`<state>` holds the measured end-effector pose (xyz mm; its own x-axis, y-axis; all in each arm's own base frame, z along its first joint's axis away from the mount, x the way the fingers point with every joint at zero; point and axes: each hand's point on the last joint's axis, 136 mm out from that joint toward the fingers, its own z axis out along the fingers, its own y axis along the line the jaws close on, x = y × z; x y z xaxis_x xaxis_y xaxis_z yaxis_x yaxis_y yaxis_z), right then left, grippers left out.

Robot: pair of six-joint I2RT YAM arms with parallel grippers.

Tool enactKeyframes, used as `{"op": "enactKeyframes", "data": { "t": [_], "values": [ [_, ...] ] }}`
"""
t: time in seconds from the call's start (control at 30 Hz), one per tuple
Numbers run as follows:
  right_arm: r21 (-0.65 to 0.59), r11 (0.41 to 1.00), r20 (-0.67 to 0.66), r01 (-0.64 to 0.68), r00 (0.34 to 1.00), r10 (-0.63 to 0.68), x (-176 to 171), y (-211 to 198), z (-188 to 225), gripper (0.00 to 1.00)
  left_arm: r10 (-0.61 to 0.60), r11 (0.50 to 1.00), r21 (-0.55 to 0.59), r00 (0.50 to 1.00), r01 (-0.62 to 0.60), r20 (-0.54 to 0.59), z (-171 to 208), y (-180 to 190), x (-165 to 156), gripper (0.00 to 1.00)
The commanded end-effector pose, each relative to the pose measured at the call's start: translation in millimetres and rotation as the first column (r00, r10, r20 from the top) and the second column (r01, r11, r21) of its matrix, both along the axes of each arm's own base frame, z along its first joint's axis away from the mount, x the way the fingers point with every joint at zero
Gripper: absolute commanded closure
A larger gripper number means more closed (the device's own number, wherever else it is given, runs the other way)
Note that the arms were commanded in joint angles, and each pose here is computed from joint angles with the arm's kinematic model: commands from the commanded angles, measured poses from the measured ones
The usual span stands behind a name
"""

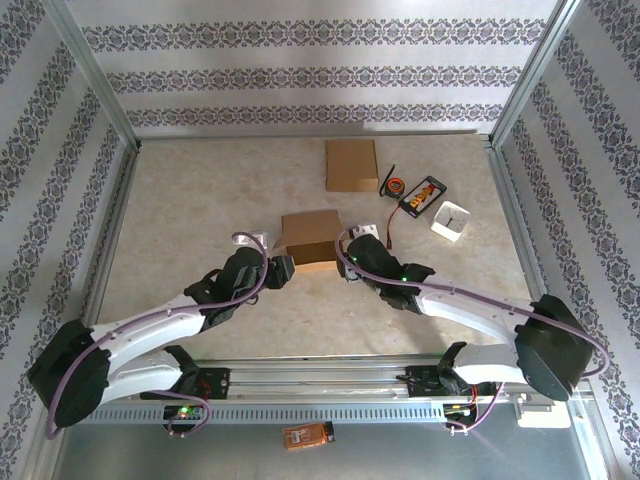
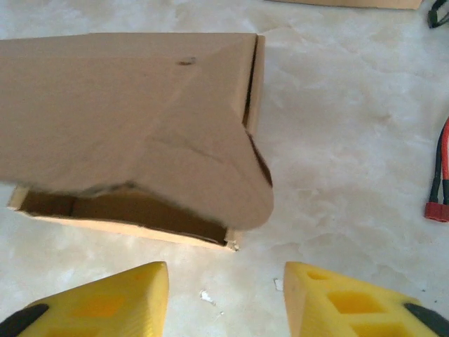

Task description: Fold the paper box

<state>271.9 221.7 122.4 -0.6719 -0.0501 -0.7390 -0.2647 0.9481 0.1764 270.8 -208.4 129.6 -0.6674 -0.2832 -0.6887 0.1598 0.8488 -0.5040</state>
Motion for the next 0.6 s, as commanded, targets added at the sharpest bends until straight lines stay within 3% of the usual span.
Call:
{"op": "enactKeyframes", "data": {
  "t": [0.0,0.2,0.37,0.57],
  "values": [
    [0.053,0.998,-0.019,-0.020,1.000,0.021,-15.0,0.7,7.6,0.48,-0.016,1.000,-0.002,1.000,0.016,-0.005,7.1,-0.6,-14.9,0.51],
    [0.196,0.976,0.006,-0.099,0.995,0.100,-38.2,3.5,48.7,0.35,-0.046,0.998,-0.040,0.997,0.048,0.061,56.1,1.5,-34.1,0.51],
    [0.290,0.956,0.069,-0.051,0.997,0.032,-39.6,-14.5,97.1,0.32,0.069,0.994,-0.090,0.994,-0.061,0.082,99.3,22.2,-33.4,0.49],
    [0.411,0.910,-0.145,0.055,0.989,0.006,-3.8,-32.3,124.3,0.32,0.190,0.977,-0.109,0.981,-0.186,0.027,117.4,35.5,-13.3,0.47]
  ]
}}
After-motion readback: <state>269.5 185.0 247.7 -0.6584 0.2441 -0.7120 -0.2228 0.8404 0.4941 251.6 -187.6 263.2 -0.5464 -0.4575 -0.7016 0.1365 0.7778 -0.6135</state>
